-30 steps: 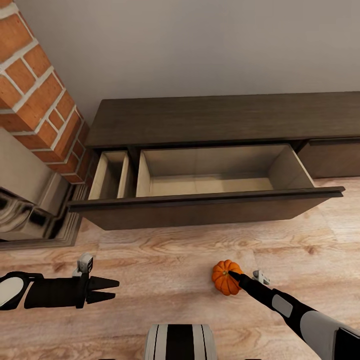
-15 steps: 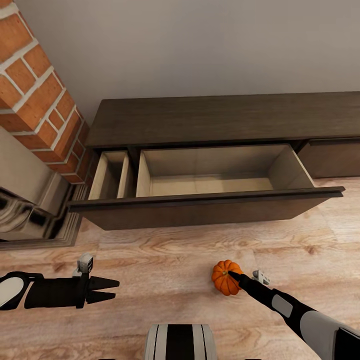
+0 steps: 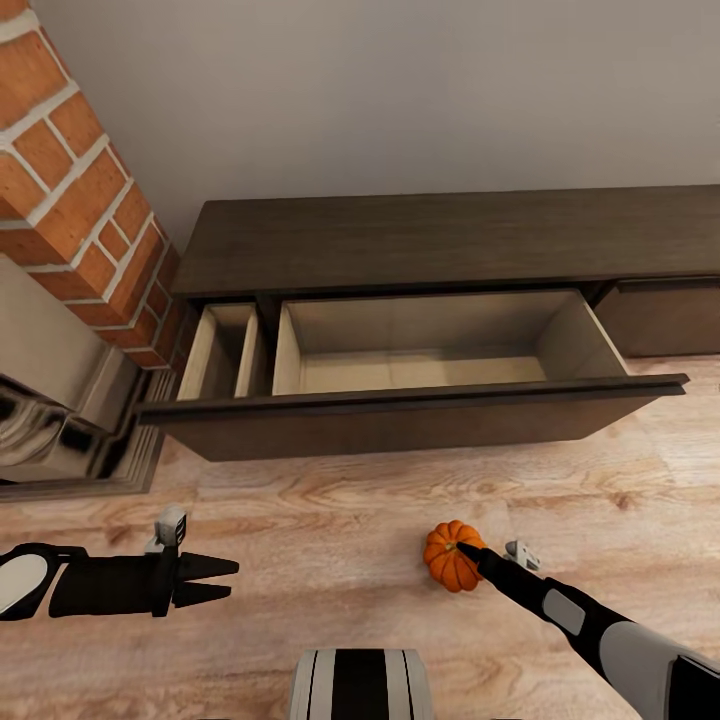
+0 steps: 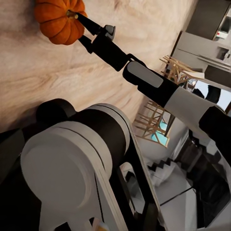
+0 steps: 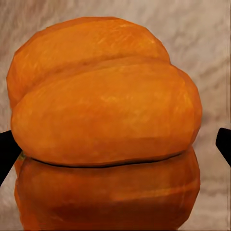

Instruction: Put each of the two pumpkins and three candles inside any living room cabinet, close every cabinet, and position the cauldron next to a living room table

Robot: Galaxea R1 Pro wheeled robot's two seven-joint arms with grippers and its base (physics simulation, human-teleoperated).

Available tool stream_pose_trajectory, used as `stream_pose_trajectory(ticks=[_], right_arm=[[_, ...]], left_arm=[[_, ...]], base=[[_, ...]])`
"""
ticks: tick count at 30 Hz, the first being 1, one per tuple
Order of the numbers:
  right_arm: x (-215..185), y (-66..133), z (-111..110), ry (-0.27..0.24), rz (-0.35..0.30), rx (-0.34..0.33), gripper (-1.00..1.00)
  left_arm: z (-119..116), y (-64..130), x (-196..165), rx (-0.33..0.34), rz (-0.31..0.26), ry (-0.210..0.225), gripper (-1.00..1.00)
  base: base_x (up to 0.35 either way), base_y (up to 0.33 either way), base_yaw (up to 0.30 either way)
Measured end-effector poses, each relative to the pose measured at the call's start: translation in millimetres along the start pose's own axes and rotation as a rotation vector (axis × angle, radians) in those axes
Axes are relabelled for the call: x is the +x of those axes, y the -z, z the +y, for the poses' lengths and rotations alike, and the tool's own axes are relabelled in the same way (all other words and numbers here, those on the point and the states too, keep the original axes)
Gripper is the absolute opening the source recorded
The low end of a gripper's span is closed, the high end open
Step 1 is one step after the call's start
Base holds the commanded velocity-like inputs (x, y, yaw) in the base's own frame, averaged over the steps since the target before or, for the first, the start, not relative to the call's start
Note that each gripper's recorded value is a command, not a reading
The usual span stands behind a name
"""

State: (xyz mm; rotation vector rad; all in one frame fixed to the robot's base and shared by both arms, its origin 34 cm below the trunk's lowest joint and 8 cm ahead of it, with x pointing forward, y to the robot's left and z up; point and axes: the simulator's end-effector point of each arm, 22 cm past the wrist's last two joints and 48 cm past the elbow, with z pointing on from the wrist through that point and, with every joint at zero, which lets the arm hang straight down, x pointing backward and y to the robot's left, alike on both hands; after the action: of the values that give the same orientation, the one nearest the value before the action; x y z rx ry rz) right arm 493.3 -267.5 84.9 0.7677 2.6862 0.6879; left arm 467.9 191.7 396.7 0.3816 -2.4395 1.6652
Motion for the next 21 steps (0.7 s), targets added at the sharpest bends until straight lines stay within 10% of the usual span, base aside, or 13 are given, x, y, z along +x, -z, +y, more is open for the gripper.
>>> stream_pose_trajectory(ticks=[21], right_arm=[[-3.7,1.9,-4.3,-0.002,-0.009,0.030,1.00]], left_arm=[[-3.1,1.2,0.1,0.000,-0.003,-0.008,1.00]], base=[[0.000,0.000,0.000]])
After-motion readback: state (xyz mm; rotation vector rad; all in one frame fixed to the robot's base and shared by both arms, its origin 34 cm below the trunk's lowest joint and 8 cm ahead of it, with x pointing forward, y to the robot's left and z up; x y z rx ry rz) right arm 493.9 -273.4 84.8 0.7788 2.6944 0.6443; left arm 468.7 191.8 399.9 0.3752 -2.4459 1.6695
